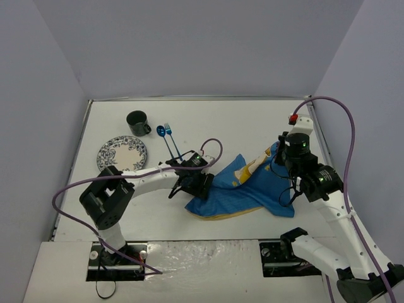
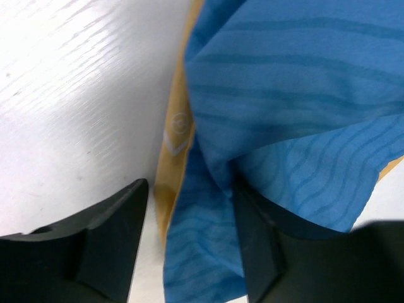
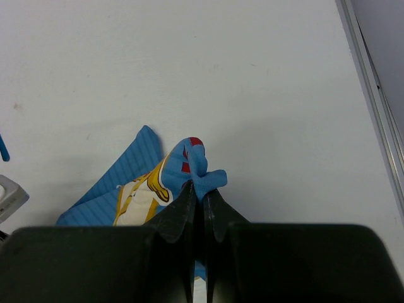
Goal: Set the dinner table for one person
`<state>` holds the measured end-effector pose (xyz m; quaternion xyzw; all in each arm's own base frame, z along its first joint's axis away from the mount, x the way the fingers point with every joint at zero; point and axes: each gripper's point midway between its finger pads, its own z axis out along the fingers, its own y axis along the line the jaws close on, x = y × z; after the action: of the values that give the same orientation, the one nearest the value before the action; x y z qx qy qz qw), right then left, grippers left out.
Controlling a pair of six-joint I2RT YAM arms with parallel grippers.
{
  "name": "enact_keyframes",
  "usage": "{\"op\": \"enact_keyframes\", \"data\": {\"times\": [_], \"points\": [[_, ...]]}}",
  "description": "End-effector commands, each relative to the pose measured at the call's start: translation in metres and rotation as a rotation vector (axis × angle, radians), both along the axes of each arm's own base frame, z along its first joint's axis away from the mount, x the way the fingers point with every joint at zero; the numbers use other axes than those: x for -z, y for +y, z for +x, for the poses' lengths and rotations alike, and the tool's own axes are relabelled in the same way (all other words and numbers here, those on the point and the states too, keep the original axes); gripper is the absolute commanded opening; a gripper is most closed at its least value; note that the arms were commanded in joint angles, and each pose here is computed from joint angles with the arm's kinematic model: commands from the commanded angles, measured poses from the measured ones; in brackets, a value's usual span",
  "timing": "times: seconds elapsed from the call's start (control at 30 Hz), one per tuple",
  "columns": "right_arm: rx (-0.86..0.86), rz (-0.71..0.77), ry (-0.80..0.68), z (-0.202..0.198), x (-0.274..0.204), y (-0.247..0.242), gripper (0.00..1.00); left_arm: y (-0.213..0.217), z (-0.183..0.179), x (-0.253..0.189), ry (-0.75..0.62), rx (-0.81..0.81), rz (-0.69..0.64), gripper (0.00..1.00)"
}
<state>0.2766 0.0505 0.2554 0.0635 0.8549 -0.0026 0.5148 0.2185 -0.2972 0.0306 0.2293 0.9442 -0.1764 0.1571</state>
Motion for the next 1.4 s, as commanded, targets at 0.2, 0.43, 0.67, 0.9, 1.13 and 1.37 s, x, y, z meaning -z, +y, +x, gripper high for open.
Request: {"op": "enact_keyframes", "data": {"times": [0.2, 0.43, 0.67, 0.9, 1.13, 1.37], "points": [[-0.004, 0.028, -0.103, 0.015, -0.033, 0.003, 0.00, -0.010, -0.015, 0.032, 0.053, 0.042, 0.120, 0.01], [-0.007, 0.041, -0.106, 0.027, -0.031, 0.009, 0.00, 0.026, 0.047, -0.054, -0.177, -0.094, 0.173, 0.00], [-0.011, 0.048, -0.122, 0.029, -0.030, 0.009, 0.00, 0.093, 0.049, -0.175, -0.494, -0.243, 0.123, 0.00], [0.016, 0.047, -0.043, 0.033, 0.004, 0.006, 0.00, 0.079, -0.001, -0.092, -0.214, -0.232, 0.066, 0.00], [0.069, 0.060, 0.065, 0.031, 0.043, -0.010, 0.00, 0.098, -0.034, -0.066, -0.107, -0.293, 0.082, 0.31], [0.108, 0.064, 0.173, 0.027, 0.083, -0.015, 0.00, 0.089, 0.012, -0.136, -0.307, -0.338, -0.071, 0.69]]}}
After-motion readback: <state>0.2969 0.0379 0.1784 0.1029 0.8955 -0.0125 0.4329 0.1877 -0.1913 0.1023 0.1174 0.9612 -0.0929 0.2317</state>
